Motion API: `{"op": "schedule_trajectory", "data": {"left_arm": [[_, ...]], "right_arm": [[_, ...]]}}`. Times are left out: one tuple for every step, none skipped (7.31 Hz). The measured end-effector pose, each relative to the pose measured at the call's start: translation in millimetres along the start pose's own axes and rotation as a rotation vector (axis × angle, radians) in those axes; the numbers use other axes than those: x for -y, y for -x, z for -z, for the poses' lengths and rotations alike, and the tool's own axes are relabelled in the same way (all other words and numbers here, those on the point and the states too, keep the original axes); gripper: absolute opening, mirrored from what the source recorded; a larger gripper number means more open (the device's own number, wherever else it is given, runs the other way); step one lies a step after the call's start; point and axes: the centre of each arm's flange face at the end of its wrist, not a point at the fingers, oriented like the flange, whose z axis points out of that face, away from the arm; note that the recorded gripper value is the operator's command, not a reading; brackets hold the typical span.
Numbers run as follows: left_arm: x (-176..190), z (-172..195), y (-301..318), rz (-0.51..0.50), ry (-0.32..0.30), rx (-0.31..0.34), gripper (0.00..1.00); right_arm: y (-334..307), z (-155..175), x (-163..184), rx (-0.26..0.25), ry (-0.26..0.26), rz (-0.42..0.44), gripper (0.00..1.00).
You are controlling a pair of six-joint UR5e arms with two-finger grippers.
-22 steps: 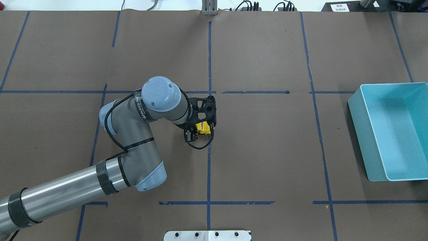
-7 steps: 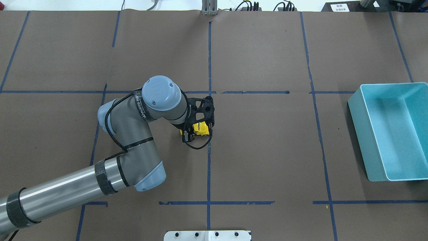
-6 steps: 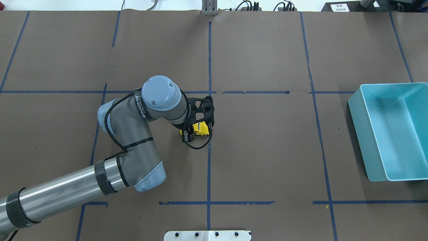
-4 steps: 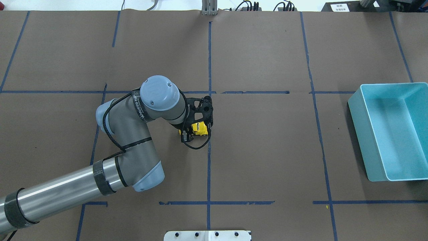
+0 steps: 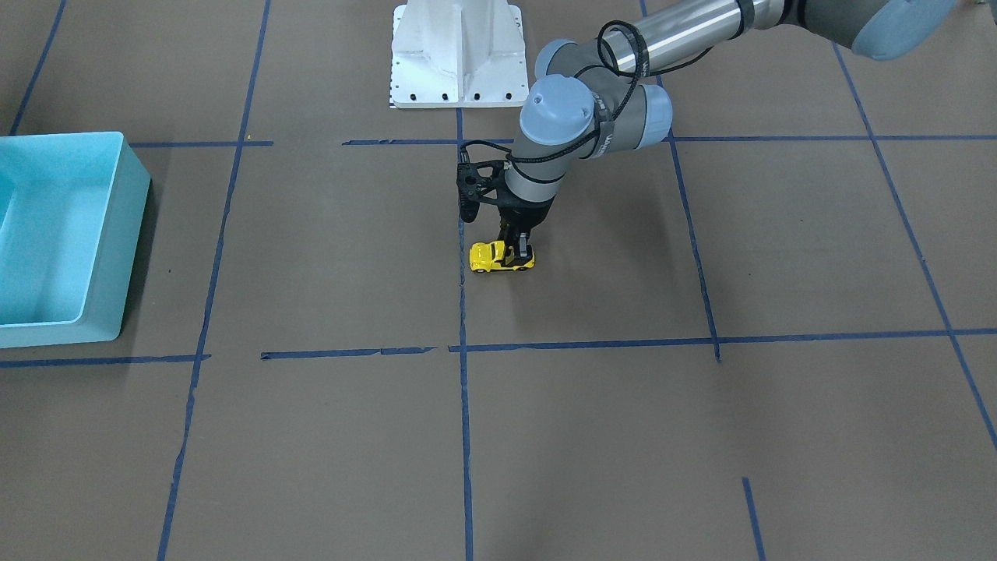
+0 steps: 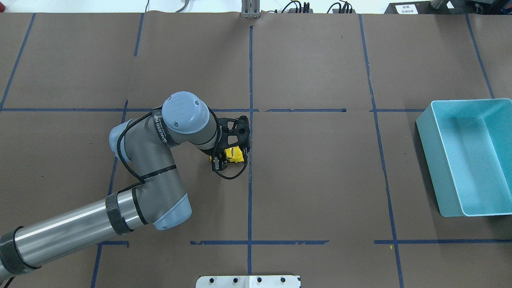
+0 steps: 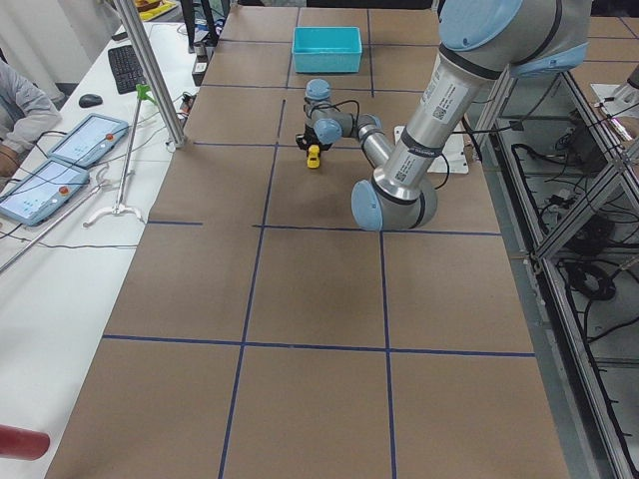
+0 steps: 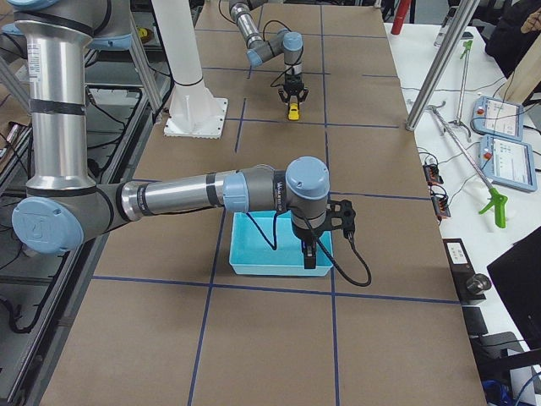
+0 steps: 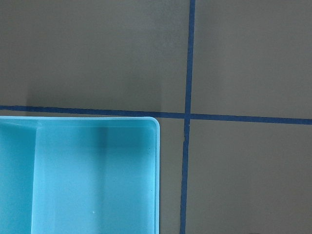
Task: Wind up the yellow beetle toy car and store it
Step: 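Press the car down and drag it back toward the robot with the left gripper, then keep dragging the pressed car back toward the robot with the left gripper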
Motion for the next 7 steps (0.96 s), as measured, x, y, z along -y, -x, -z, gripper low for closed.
{"op": "schedule_trajectory", "data": {"left_arm": [[-5,1,-1,0.001,0.001,0.001,0.1],[-11,2,-2,0.001,0.002,0.001,0.1],[-15,3,-3,0.001,0.003,0.001,0.1],[-18,3,-4,0.002,0.004,0.001,0.1],[-20,3,-4,0.002,0.005,0.001,0.1],[-22,2,-4,0.002,0.006,0.0,0.1],[-22,3,-4,0.002,0.006,0.0,0.1]], "right_arm": [[0,-1,0,-0.001,0.001,-0.001,1.0],[-1,-1,0,-0.001,0.001,-0.003,1.0],[0,-1,0,-0.001,0.002,-0.004,1.0],[0,-2,0,-0.001,0.003,-0.004,1.0],[0,-2,0,-0.001,0.004,-0.003,1.0],[0,-3,0,0.0,0.005,-0.003,1.0],[1,-3,0,0.001,0.006,-0.001,1.0]]}}
